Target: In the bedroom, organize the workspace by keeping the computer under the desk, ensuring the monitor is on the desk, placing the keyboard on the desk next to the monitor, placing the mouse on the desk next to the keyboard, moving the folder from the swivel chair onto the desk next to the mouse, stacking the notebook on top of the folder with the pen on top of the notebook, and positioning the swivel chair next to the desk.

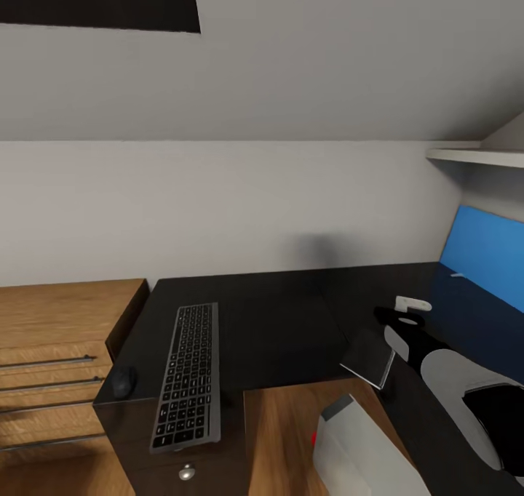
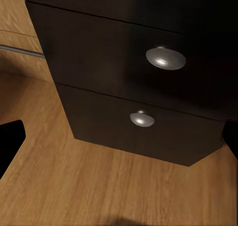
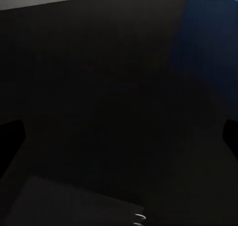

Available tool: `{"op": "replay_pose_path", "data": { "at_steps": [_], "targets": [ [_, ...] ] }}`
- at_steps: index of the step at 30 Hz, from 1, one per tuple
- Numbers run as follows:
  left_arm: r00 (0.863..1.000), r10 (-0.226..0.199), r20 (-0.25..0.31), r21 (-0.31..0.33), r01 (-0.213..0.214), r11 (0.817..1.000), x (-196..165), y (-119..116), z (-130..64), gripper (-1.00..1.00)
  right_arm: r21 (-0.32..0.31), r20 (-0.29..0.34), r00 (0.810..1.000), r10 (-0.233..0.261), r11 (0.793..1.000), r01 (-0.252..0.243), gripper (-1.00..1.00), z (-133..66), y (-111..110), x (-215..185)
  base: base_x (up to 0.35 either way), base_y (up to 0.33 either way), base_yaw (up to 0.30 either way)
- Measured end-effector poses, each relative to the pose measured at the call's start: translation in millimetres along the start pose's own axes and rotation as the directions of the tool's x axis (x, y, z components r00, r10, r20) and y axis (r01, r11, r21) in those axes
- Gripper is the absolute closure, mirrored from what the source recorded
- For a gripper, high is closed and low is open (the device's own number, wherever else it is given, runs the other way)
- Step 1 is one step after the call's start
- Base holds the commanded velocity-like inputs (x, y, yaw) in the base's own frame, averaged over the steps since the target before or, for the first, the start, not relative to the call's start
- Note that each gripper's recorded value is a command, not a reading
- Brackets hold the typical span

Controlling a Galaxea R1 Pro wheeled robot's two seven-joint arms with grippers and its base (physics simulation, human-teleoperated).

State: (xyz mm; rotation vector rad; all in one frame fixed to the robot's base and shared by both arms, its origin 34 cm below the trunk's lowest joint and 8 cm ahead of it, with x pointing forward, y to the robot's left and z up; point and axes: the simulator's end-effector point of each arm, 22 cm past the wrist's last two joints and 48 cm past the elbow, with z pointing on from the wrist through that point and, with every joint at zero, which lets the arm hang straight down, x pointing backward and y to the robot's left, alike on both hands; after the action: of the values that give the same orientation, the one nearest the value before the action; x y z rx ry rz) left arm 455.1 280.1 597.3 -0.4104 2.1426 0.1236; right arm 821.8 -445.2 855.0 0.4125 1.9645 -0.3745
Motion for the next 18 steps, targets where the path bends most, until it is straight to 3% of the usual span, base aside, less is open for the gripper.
{"op": "replay_pose_path", "data": {
  "at_steps": [2, 3, 4, 7, 18],
  "targets": [
    [1.000, -0.003, 0.006, 0.005, 0.003, 1.000, -1, -1, 2.1, -1.00, 0.000, -0.002, 1.000, 0.019, 1.000, -0.019, -1.00, 1.2, 0, 3, 0.000, 0.000, 0.000],
    [0.995, 0.045, -0.084, 0.048, -0.041, 0.998, 4, -5, -6.8, -1.00, -0.002, -0.013, 0.989, 0.146, 0.989, -0.146, -1.00, 1.4, 2, -1, 0.000, 0.000, 0.000],
    [0.993, 0.051, -0.106, 0.054, -0.046, 0.997, 7, -5, -7.8, -1.00, -0.002, -0.014, 0.988, 0.157, 0.988, -0.157, -1.00, 2.1, 2, 1, 0.000, 0.000, 0.000],
    [0.989, 0.057, -0.135, 0.059, -0.049, 0.997, 16, -5, -7.5, -1.00, -0.002, -0.017, 0.986, 0.165, 0.986, -0.165, -1.00, 4.0, 2, 6, 0.000, 0.000, 0.000],
    [0.988, 0.059, -0.145, 0.060, -0.051, 0.997, 34, -3, 2.0, -1.00, 0.000, -0.015, 0.986, 0.166, 0.986, -0.166, -1.00, 11.1, 2, 23, 0.000, 0.000, 0.000]
  ]
}}
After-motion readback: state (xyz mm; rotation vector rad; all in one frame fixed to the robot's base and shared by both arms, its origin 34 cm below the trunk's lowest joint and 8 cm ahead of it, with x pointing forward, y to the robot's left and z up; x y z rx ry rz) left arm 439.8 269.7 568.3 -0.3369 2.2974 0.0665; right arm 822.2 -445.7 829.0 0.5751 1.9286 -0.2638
